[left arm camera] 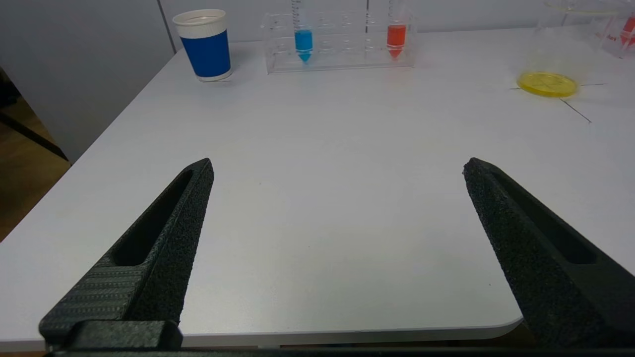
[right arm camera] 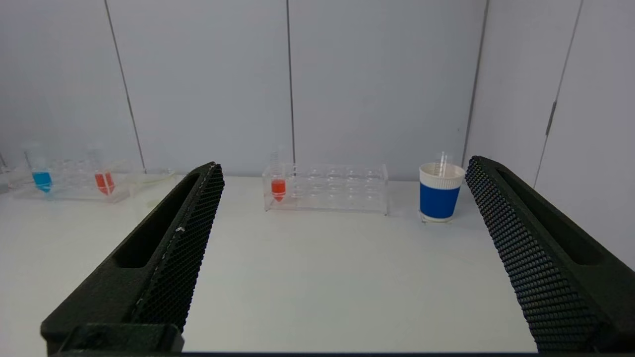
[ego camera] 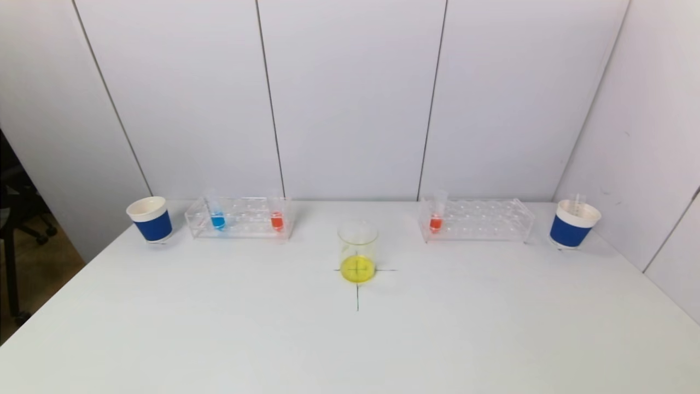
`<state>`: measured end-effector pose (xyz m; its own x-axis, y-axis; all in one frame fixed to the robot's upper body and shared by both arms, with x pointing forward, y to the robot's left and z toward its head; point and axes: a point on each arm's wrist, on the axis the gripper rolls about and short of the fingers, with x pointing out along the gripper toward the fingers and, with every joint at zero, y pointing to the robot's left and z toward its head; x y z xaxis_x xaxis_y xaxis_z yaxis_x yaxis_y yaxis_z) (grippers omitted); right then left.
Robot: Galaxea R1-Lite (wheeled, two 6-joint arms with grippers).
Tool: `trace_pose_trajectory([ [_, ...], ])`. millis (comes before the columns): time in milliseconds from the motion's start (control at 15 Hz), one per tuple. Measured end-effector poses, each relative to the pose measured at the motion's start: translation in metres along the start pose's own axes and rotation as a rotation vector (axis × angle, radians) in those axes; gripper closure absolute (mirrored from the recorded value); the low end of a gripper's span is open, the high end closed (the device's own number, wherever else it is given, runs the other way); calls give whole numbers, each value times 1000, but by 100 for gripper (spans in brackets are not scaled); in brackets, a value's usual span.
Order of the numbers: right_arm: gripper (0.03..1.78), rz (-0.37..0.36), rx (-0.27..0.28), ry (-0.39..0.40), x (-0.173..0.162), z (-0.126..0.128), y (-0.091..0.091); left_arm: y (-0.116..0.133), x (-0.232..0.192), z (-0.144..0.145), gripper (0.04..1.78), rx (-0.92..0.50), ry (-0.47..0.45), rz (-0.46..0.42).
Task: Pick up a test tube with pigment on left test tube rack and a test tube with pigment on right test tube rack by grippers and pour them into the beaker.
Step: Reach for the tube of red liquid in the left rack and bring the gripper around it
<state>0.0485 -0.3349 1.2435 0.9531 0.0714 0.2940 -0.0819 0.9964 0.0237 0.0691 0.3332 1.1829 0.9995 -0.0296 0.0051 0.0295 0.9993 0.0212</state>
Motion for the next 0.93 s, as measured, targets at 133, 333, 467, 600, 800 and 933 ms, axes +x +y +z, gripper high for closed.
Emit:
trace_pose_trajectory([
  [133,4,-5,-61,-50,5,-18,-1,0,0,0,6,0,0,0],
  [333,4,-35,-98,-7,6,-32,-3,0,0,0,6,0,0,0],
  [467,4,-67,-93,94,6,-43,-4,0,0,0,6,0,0,0],
  [600,4,-72,-86,177,5,-52,-4,0,0,0,6,0,0,0],
  [800,4,-73,-86,241,3,-58,-5,0,0,0,6,0,0,-1],
  [933,4,-68,-79,305,1,-63,-5,0,0,0,6,0,0,-1],
])
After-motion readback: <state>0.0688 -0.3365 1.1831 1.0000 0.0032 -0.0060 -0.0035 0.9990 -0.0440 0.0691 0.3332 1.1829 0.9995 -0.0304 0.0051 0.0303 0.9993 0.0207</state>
